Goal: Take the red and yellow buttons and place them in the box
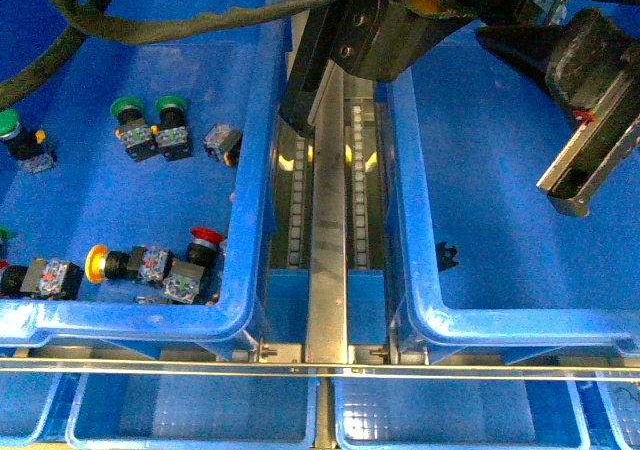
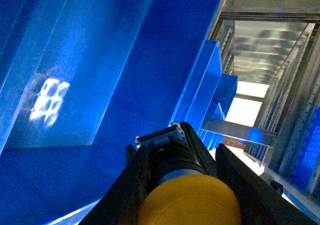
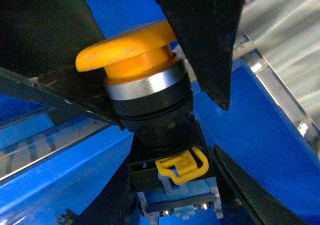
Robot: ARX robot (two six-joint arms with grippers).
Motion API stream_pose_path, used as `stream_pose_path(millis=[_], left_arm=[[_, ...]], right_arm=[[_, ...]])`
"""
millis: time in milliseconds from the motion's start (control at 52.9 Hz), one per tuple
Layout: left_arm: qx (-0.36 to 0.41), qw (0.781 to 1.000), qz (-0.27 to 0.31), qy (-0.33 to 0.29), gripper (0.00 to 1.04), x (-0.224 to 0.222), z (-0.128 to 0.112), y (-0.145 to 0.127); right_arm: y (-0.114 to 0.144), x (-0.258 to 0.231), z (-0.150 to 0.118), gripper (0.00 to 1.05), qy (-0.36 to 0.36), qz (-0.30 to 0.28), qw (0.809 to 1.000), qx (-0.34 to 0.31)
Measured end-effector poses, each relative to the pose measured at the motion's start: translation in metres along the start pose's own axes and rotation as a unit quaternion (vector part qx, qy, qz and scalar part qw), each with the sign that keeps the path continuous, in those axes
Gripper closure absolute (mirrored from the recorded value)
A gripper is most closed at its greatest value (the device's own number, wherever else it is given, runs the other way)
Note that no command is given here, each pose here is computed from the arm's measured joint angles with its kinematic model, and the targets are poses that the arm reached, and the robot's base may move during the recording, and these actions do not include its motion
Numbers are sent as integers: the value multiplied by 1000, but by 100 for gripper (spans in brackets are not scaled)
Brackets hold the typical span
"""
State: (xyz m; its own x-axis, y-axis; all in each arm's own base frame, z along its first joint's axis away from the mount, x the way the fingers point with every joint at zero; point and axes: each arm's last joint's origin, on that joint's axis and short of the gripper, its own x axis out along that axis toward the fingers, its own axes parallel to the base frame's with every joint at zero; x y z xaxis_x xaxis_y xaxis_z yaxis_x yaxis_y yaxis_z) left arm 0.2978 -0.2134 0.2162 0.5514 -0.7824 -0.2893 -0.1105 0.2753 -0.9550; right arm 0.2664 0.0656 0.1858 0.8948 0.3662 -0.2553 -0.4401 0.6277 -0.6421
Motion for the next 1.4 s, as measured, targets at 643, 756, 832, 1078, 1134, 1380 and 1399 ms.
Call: stream_pose_path(millis=[643,756,832,1078,1134,1380,1399], left_arm=[[99,990,55,-87,8,-25,22,17],[118,984,72,-109,8,-42,26,20],[132,979,94,-124,8,-53,27,26],[202,947,185,-169,8,-91,18,52],[226,933,208,-188,8,-101,15,56],[306,873,274,-261,8,-161,0,66],[305,871,278,-266,8,-167,-2,66]], right_arm=[[12,-12,-14,77,16,32,999,3],[9,-15,-18,77,23,32,999,6],[7,-18,-22,77,29,30,999,10],[-8,-27,-34,77,62,3,997,53],[-12,-30,-35,77,68,-5,995,67],[-42,-59,-36,77,74,-52,984,151],[-43,-61,-36,77,74,-54,984,154]])
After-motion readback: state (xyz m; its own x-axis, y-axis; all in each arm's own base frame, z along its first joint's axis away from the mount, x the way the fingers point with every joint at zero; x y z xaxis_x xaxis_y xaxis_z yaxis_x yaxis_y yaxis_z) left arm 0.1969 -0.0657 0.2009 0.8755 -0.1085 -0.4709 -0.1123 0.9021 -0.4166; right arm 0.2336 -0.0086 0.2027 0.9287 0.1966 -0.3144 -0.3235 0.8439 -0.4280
